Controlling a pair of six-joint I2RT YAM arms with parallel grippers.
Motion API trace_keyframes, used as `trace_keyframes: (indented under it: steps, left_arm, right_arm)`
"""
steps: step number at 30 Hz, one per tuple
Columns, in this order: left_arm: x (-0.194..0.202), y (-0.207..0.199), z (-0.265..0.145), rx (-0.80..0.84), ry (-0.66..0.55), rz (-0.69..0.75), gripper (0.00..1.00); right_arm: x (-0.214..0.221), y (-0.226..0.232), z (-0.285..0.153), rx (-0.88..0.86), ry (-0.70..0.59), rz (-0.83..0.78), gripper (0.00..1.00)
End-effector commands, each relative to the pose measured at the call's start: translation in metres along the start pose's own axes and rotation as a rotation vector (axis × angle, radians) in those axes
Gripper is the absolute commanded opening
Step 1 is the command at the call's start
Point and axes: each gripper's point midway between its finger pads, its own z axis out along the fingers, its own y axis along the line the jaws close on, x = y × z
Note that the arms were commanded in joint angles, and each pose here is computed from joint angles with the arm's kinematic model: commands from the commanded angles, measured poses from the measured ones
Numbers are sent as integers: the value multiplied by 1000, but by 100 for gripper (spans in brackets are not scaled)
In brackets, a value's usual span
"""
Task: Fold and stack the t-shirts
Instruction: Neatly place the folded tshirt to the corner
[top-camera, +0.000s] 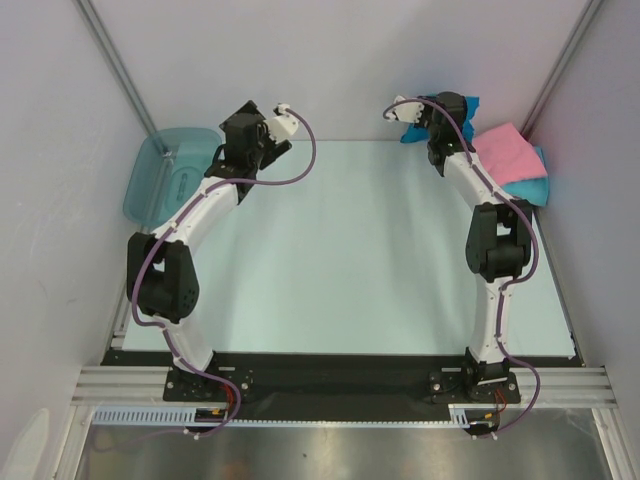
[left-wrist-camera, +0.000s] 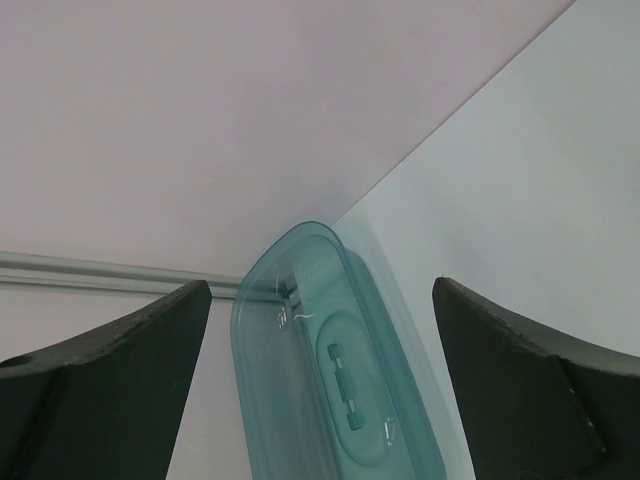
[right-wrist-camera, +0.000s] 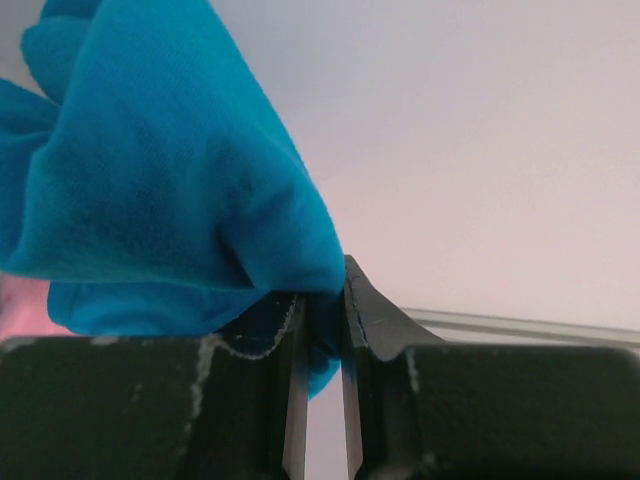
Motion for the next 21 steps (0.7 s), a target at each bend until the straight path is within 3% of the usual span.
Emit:
trace_keyframes:
  steps: [1,5,21]
  left_arm:
    - [-24,31,-9,-63,-64,-47,100]
    - [-25,31,-8,-62,-66,-47,100]
    - [-21,29,-9,-47,-32,-31,100]
  right_arm:
    - [-16,-95,-16,291,-68,8,0]
    - [-13,-107,-14,343,-76,-9,0]
    - [106,-143,22,461,3,-17,0]
